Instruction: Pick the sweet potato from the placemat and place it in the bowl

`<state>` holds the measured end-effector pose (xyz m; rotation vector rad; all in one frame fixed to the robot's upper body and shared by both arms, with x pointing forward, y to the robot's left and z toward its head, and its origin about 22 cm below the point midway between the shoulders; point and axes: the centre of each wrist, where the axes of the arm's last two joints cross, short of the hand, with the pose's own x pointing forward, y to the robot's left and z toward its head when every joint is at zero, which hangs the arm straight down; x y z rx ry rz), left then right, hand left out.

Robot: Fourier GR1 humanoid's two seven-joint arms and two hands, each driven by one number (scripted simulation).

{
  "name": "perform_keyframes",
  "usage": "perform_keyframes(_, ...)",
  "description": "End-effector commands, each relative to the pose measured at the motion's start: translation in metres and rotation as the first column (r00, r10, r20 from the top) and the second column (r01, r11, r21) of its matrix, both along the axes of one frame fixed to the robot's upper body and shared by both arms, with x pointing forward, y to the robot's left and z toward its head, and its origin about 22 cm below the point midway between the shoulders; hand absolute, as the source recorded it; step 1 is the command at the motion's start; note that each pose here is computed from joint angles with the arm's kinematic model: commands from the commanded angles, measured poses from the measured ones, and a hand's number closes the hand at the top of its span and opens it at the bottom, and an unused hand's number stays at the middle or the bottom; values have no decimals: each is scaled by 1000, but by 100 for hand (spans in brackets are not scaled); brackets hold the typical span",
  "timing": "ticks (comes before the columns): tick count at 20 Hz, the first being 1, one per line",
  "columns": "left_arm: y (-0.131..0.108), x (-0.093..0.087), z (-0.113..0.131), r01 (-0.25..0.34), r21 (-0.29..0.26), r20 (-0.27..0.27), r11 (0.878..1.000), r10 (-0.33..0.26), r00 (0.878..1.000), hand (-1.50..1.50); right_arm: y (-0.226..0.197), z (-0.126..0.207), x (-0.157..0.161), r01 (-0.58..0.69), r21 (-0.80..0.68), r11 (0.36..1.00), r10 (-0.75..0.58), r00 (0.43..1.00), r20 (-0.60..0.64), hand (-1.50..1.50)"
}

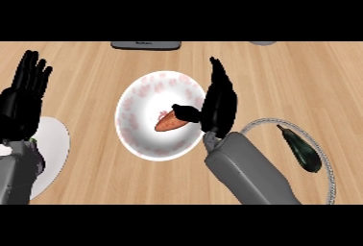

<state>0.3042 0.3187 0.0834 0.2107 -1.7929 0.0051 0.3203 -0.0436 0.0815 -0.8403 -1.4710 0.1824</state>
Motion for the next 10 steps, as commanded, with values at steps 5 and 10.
perform_keyframes(5,11,-8,4,-45,7,-15,999,45,999,0,-29,-14,-17,217,226,950,-249,960,124,-150)
perform_keyframes(10,21,-13,-8,-66,2,-29,998,66,997,0,-92,-15,-62,256,250,934,-300,940,159,-150)
